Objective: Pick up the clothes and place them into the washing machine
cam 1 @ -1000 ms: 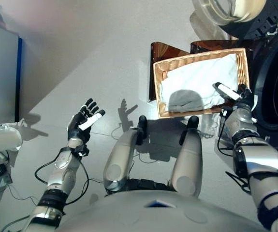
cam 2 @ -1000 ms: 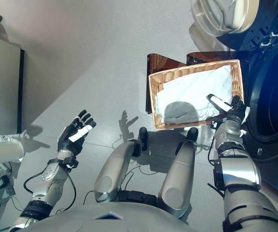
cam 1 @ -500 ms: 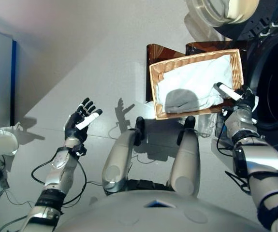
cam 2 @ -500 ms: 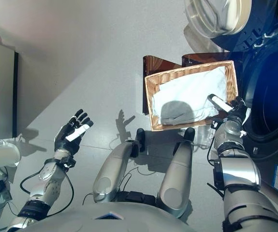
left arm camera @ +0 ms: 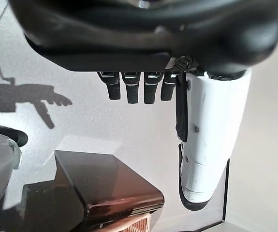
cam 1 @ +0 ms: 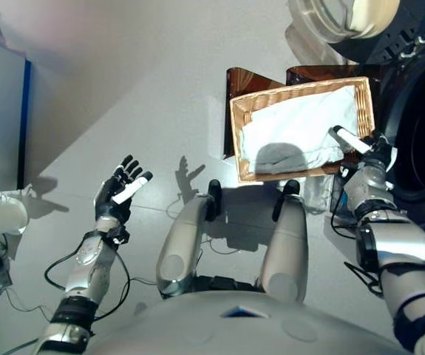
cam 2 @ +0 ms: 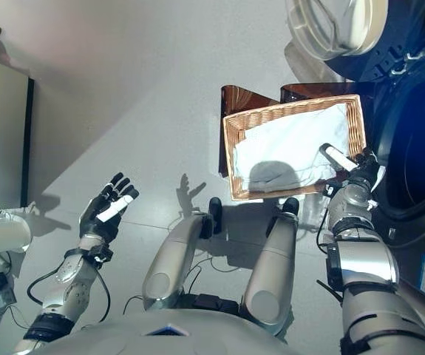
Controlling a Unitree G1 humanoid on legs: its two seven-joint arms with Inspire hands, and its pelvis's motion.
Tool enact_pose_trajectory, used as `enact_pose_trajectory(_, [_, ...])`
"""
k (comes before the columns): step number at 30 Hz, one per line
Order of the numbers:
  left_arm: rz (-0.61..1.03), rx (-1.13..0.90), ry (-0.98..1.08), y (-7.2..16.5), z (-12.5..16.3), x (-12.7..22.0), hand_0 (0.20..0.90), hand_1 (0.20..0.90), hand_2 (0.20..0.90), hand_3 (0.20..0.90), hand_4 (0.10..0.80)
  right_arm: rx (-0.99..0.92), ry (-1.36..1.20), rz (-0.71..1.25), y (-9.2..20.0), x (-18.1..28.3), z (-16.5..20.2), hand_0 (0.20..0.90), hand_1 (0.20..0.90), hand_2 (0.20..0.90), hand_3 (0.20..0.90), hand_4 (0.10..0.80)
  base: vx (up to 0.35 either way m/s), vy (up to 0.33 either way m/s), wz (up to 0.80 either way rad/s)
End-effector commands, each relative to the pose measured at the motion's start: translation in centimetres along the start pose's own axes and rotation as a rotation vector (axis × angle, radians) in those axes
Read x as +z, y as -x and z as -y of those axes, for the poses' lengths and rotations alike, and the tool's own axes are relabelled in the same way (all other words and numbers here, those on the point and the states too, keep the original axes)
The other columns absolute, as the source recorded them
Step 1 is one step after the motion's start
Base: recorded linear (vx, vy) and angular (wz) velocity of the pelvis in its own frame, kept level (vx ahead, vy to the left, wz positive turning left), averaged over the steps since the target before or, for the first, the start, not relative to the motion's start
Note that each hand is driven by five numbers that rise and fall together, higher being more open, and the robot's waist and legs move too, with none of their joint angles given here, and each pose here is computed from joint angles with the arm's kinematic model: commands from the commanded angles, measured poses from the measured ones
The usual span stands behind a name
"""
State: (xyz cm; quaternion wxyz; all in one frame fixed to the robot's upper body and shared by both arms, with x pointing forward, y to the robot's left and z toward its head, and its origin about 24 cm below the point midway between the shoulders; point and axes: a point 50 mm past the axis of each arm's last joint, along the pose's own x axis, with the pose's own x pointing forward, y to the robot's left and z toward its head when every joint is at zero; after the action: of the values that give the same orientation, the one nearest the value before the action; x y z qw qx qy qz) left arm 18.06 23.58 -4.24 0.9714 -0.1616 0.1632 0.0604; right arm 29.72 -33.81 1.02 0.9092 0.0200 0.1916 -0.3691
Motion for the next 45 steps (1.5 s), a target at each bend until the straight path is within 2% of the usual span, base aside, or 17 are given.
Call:
enact_pose_trajectory(1, [0.162,0.036,-0.067,1.0,-2.1,3.8,0.9,0.9,0.9,0.9,0.8,-0.019,-0.054,0.106,-0.2,2.2,0.4,0.9,0.9,0.9,0.9,0.8,-0.003,-0.016,0.05])
enact_pose_trajectory(16, [0.127,0.013,-0.068,0.8,-2.0,3.3,0.9,0.9,0.9,0.9,0.8,0.109,-0.182,0.074,0.4,2.0,-3.0,0.9,0.9,0.9,0.9,0.8,0.0,-0.003,0.0])
enact_pose_trajectory(35, [0.13,-0.001,-0.081,0.8,-1.9,3.6,0.9,0.9,0.9,0.9,0.8,0.165,-0.208,0.095,0.8,3.2,-4.8,0.9,0.9,0.9,0.9,0.8,-0.003,0.001,-0.01])
enact_pose_trajectory(36, [0.134,-0.004,-0.081,0.9,-1.8,3.6,0.9,0.9,0.9,0.9,0.8,0.171,-0.208,0.096,0.8,3.3,-5.0,0.507,0.507,0.507,0.507,0.52,0.0,0.0,0.0])
enact_pose_trajectory(37, [0.135,-0.004,-0.077,0.8,-1.8,3.6,0.9,0.9,0.9,0.9,0.8,0.182,-0.206,0.103,0.9,3.5,-5.2,0.318,0.318,0.318,0.318,0.384,0.0,0.0,0.0])
enact_pose_trajectory(38, [0.135,-0.004,-0.076,0.8,-1.8,3.6,0.9,0.9,0.9,0.9,0.8,0.182,-0.206,0.103,0.9,3.5,-5.2,0.238,0.238,0.238,0.238,0.327,0.0,0.0,0.0])
enact_pose_trajectory(39, [0.136,-0.005,-0.075,0.9,-1.8,3.6,0.9,0.9,0.9,0.9,0.8,0.197,-0.204,0.108,1.0,3.6,-5.6,0.2,0.2,0.2,0.2,0.3,0.0,0.0,0.0])
enact_pose_trajectory(45, [0.132,-0.017,-0.066,0.8,-1.6,3.5,0.9,0.9,0.9,0.9,0.8,0.236,-0.199,0.117,1.3,3.9,-6.4,0.2,0.2,0.2,0.2,0.3,0.0,0.0,0.0])
